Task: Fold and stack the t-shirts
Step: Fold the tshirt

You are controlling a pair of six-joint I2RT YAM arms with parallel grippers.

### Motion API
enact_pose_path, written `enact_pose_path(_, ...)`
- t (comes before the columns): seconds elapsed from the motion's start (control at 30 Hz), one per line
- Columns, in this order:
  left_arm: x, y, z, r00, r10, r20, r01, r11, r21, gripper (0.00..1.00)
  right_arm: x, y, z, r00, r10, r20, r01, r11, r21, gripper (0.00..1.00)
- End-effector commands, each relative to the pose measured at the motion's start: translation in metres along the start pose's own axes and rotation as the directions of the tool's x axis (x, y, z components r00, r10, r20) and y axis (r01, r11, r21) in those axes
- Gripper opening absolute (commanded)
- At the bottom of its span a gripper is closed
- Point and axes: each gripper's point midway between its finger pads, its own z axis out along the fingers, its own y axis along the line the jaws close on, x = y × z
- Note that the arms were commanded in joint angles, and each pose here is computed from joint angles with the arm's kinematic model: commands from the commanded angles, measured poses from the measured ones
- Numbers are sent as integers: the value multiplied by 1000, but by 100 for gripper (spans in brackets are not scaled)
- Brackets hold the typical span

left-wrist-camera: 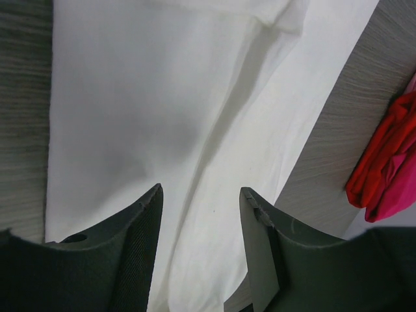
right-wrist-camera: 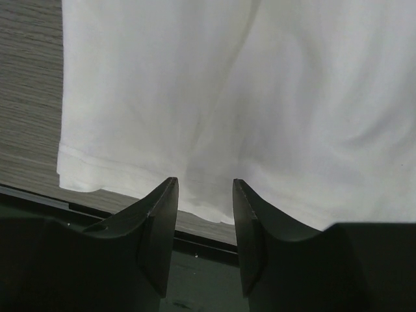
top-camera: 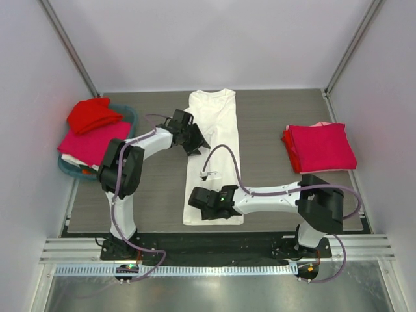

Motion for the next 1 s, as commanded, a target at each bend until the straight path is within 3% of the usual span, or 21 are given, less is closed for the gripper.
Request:
enact_pose_path(0.0,-9,-16,7,1000,23,-16,-22,998,51,52,-8,4,-3,999,-18,48,16,999,42,45)
enact_pose_path(0.23,-14,-7,35,999,8,-31,-8,1000,14,51,5,5,0,999,-48,24,47,998,52,44)
enact_pose_path(0.43,-12,-4,43,999,3,-42,-3,1000,8,50,15,6,0,998,-57,2,57,997,53,32)
enact_pose_path(0.57,-12,-3,44,999,3,-42,-3,1000,3,50,20,-2,1,998,-69,-9,69,995,75,10)
enact_pose_path(0.77,-13,-2,43,999,8,-35,-8,1000,0,50,21,6,-16,997,-81,-12,81,996,27,1)
enact_pose_path(0.9,-13,-3,42,999,4,-36,-4,1000,1,50,20,9,-26,996,-92,-13,92,996,21,1)
enact_pose_path(0.93,-13,-4,41,999,6,-38,-6,1000,3,50,17,7,-28,996,-86,1,86,996,28,6)
enact_pose_path(0.97,-12,-5,40,999,6,-39,-6,1000,7,50,16,6,-29,997,-80,8,79,996,34,27)
